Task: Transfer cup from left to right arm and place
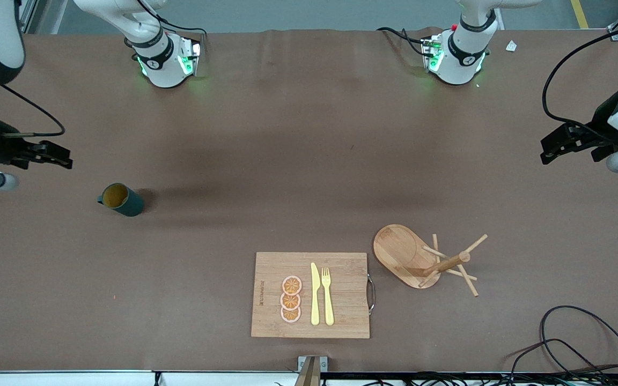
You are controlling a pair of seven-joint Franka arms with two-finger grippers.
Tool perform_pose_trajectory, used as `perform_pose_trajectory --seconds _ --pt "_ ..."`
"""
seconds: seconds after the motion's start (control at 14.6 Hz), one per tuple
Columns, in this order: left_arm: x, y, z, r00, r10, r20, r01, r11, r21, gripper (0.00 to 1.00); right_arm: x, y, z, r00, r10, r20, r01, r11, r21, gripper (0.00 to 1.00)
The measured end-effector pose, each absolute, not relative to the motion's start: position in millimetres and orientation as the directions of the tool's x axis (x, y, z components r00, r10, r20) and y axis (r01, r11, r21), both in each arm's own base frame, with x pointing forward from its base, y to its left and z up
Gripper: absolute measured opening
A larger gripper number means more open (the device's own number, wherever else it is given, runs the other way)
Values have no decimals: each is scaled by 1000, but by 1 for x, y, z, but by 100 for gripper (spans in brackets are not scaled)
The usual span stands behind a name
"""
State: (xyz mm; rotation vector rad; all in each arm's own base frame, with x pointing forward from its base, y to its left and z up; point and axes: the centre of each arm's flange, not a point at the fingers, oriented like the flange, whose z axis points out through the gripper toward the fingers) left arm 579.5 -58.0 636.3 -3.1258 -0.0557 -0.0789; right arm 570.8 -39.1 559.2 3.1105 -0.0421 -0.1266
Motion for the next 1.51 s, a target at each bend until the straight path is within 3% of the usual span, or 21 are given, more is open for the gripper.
perform_pose_trajectory --seconds 0.48,1.51 --pt "579 -58 636 998 35 51 36 -999 -13 100 573 -78 603 987 -105 -125 -103 -994 23 100" --pt "579 -58 636 998 35 51 36 -999 -13 100 577 -63 614 983 -121 -141 -121 -993 9 100"
